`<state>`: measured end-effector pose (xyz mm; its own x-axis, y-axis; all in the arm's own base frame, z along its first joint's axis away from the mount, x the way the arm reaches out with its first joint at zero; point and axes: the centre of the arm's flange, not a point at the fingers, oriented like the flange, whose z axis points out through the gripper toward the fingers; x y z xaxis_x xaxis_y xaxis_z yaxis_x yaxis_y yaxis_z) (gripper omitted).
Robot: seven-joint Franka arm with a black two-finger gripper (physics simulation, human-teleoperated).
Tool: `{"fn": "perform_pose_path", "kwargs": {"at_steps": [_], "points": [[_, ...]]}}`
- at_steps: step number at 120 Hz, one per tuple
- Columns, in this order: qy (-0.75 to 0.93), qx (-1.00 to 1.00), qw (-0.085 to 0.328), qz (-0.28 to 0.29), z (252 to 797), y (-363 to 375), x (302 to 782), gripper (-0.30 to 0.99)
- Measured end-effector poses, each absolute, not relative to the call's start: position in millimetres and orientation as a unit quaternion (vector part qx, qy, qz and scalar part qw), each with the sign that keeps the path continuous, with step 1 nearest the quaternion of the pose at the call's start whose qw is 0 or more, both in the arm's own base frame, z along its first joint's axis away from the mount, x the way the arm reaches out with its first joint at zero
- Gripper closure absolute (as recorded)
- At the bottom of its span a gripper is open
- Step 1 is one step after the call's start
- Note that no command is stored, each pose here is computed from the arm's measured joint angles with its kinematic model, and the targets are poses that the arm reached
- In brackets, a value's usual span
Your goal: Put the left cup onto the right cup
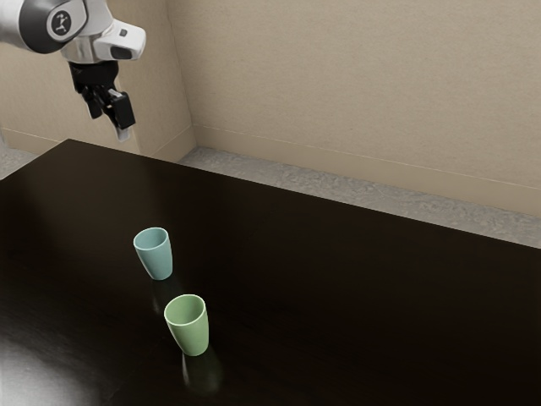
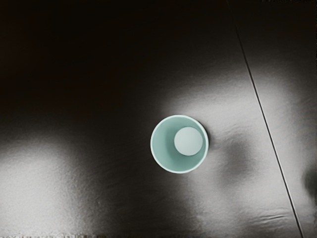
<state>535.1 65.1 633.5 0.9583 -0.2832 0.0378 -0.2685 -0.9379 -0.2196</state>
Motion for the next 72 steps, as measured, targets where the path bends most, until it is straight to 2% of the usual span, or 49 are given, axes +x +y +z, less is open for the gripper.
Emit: {"fn": "perform_pose_path", "kwargs": {"at_steps": [37, 72], "points": [[0.129, -0.986, 0.099, -0.019, 615.8, 66.7, 536.4, 0.00], [0.091, -0.991, 0.093, 0.017, 579.8, 105.4, 537.0, 0.00]]}}
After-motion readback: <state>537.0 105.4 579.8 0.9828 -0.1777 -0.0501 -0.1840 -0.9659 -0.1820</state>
